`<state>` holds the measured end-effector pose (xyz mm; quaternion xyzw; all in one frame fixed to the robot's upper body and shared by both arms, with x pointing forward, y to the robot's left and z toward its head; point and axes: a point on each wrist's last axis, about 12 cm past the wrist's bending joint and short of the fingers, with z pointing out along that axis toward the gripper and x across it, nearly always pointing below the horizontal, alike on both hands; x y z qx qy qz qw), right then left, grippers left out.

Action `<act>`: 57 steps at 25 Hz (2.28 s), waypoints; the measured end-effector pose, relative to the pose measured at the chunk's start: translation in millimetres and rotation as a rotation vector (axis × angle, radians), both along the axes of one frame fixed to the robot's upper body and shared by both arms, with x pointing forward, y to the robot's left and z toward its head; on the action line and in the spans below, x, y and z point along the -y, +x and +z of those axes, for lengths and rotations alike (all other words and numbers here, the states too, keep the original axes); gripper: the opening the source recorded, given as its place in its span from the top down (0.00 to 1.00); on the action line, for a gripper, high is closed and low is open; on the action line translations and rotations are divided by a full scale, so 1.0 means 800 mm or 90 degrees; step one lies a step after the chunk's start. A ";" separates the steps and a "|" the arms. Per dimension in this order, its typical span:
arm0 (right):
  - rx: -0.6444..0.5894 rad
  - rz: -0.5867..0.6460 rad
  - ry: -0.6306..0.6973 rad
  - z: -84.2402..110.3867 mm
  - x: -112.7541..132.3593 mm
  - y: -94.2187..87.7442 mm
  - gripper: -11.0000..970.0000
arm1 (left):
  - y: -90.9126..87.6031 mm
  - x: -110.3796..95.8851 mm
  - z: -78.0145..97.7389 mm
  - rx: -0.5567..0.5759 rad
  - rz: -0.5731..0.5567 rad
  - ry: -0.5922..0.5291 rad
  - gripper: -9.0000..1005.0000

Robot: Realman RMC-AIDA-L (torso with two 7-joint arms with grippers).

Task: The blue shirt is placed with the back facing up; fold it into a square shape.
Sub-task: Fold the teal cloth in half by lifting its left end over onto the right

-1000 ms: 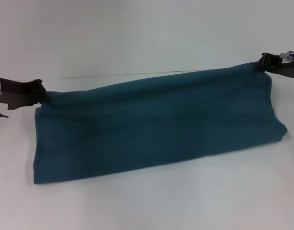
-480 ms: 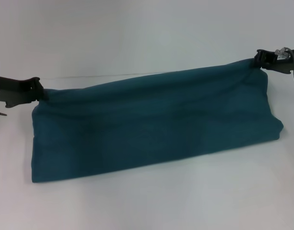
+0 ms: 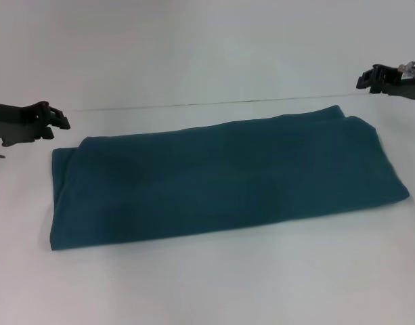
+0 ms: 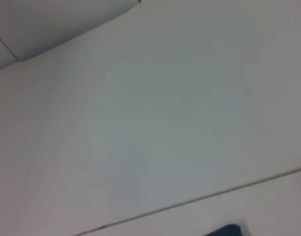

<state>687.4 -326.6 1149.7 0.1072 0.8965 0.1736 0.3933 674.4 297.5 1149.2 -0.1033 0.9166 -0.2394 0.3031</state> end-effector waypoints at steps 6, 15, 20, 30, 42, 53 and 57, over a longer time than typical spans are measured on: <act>-0.010 0.000 -0.001 0.012 0.015 0.004 0.68 | -0.002 -0.002 -0.002 -0.004 0.002 -0.007 0.55; -0.028 0.096 0.102 0.023 0.032 -0.023 0.35 | -0.025 -0.018 0.004 0.018 -0.004 -0.101 0.42; 0.008 0.194 0.243 0.023 0.042 -0.066 0.36 | -0.063 -0.035 0.000 0.052 -0.023 -0.245 0.42; 0.035 0.303 0.336 -0.022 0.045 -0.148 0.36 | -0.142 -0.041 -0.050 0.054 -0.034 -0.413 0.43; 0.066 0.283 0.346 -0.051 0.046 -0.176 0.36 | -0.158 -0.003 -0.095 0.035 -0.007 -0.491 0.43; 0.077 0.263 0.342 -0.040 0.044 -0.156 0.36 | -0.127 0.034 -0.087 0.010 -0.040 -0.482 0.43; 0.073 0.257 0.339 -0.041 0.040 -0.152 0.36 | -0.127 0.026 -0.086 0.011 -0.037 -0.472 0.43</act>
